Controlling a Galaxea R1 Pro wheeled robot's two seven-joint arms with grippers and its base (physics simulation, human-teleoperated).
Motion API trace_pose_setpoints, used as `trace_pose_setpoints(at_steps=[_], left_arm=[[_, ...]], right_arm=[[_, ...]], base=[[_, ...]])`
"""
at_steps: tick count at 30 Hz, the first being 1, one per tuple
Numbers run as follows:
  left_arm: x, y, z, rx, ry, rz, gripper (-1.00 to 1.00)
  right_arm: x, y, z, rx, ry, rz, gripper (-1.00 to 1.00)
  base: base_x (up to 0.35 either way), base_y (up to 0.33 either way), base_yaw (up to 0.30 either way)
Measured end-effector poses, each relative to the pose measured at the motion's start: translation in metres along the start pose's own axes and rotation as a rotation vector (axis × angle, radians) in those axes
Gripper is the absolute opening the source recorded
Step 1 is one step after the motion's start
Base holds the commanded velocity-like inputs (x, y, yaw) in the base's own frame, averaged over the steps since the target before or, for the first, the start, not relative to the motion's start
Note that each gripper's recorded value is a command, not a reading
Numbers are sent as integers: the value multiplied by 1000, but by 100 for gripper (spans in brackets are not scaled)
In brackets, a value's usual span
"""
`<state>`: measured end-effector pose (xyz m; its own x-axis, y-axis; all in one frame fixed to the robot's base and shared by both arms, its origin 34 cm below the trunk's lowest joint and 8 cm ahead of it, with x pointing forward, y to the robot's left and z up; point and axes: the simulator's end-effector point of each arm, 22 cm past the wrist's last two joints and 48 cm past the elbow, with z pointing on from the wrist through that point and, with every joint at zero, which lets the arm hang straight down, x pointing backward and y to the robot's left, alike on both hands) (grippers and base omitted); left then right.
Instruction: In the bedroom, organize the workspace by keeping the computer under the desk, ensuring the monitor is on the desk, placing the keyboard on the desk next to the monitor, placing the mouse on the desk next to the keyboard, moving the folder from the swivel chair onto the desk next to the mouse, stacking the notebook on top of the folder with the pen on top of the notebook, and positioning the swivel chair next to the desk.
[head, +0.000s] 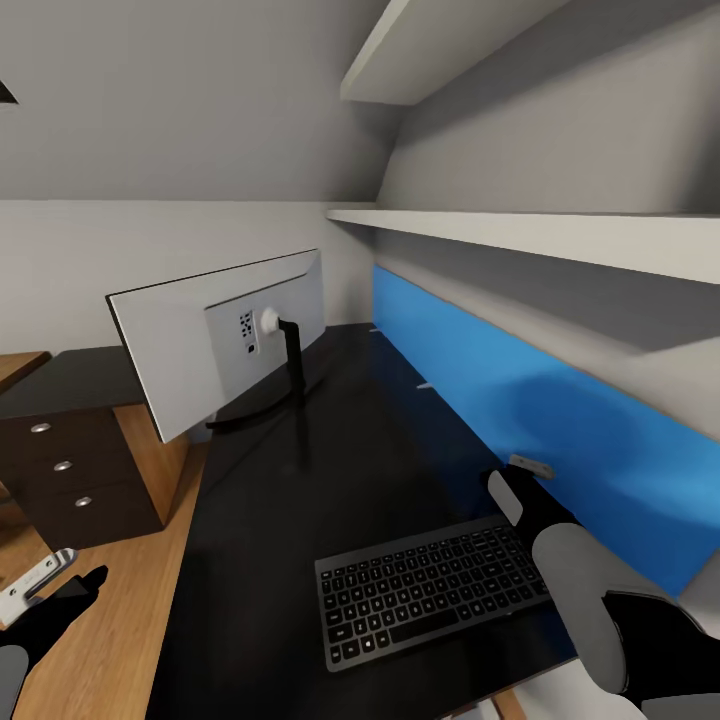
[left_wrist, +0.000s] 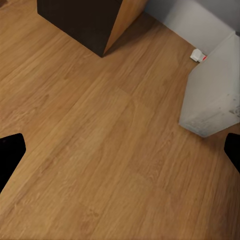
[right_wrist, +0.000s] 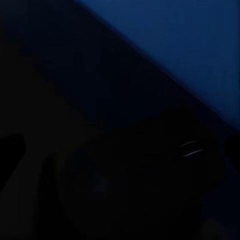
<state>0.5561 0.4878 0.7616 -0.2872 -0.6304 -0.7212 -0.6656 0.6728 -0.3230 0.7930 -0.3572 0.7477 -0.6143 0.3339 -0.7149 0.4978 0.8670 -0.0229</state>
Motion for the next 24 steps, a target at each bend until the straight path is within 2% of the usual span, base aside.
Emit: trace_pose_setpoints(at_steps=[24], left_arm=[[0, 0, 0, 0, 0, 0, 100]], right_arm=[[-5, -12, 3, 18, -7, 3, 100]], base=[[0, 0, 0]])
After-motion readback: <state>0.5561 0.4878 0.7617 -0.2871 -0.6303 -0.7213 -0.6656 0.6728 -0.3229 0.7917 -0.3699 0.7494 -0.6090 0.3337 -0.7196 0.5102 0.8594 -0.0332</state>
